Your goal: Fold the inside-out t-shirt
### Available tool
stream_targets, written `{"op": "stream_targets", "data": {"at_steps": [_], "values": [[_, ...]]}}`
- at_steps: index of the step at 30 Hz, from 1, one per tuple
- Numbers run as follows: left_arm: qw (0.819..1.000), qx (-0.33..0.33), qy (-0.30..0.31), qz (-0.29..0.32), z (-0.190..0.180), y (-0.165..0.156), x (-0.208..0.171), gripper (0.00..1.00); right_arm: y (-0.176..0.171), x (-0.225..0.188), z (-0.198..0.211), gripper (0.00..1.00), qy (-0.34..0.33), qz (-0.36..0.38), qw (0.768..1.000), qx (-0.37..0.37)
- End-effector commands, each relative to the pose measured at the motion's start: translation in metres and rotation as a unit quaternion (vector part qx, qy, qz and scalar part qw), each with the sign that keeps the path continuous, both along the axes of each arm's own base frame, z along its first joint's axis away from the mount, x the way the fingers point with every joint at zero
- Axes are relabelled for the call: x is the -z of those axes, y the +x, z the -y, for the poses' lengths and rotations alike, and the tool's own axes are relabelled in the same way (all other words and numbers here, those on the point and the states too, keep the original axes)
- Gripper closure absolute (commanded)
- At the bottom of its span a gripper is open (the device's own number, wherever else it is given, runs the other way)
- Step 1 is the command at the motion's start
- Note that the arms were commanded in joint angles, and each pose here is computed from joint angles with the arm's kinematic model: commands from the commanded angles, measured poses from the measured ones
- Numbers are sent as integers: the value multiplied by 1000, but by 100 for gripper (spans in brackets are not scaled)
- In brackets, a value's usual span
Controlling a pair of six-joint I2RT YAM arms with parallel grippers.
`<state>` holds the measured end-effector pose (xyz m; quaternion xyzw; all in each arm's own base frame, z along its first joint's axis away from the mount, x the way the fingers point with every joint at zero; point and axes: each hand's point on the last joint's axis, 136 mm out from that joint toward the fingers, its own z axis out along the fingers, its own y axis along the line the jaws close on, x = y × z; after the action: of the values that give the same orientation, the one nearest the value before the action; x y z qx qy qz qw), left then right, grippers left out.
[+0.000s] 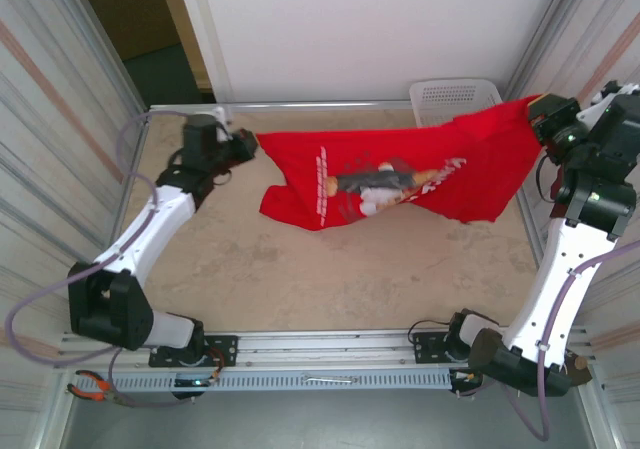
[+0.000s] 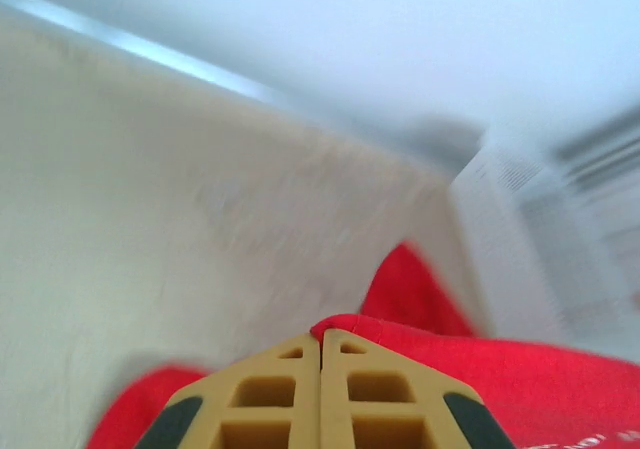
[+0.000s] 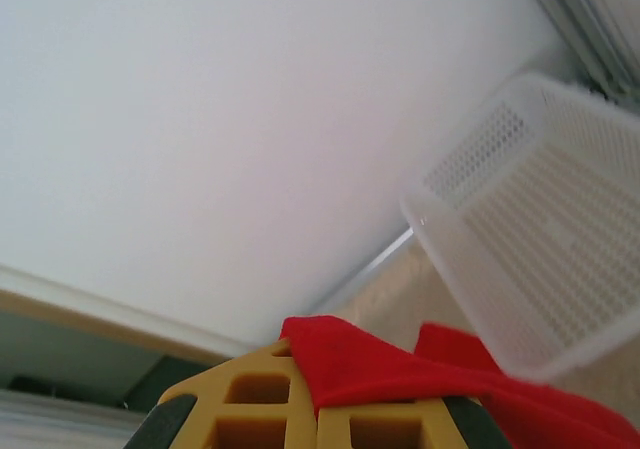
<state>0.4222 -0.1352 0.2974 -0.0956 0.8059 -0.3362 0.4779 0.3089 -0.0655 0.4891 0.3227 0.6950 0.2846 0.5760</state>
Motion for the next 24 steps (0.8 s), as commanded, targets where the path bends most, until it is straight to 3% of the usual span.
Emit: {"op": "stream_targets", "data": {"at_steps": [1,9,16,20,24], "values": [[984,101,-119,82,17,-12,-67,100,-3,-51,0,100,14,72,997,-10],[949,134,-170,232,10,-44,-194,100,-10,-94,-25,100,40,129,988,-73],[904,101,-165,381,-10,-119,-316,100,-66,-176,-65,100,26,235,963,-127],[916,2,-123,382,-38,-122,-333,100,-57,-184,-66,100,61,243,957,-144],[942,-66,-127,305,-70,-63,-303,100,-2,-152,-65,100,82,193,965,-159]]}}
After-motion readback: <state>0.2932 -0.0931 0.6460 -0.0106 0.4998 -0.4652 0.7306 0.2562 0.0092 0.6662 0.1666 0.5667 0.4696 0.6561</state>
